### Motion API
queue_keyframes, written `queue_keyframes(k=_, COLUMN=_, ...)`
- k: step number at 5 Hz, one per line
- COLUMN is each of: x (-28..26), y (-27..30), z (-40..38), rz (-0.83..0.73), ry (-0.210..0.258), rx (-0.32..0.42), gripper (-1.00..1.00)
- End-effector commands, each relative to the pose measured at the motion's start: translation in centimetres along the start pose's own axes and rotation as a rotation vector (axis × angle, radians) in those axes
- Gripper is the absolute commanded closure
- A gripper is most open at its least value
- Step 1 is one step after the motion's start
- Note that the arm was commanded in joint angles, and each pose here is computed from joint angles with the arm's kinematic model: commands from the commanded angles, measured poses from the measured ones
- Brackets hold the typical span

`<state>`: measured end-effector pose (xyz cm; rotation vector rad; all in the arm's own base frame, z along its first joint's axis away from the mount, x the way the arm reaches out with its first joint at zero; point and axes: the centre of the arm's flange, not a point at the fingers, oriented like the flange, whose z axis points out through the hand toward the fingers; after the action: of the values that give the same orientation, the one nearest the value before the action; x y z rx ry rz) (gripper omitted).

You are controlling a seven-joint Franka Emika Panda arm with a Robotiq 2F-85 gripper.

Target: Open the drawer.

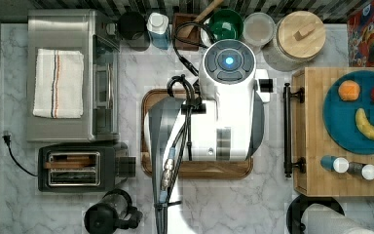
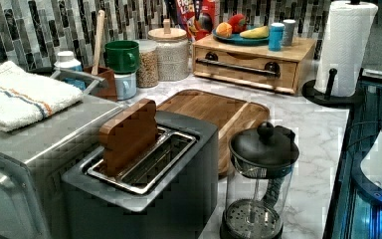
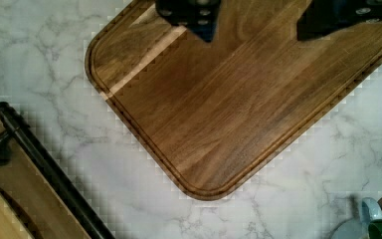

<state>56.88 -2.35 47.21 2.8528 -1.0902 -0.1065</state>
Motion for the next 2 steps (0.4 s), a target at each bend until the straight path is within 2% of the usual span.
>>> queue_keyframes(k=1, x=0.03, y=-0.01, z=0.1, rz=-0.002, ry=0.0, rx=-0.001, gripper=-1.0)
queue_keyframes(k=2, x=0.23, y=-0.39, z=0.68, rz=-0.009, ry=-0.017, rx=0.001, gripper=-1.0)
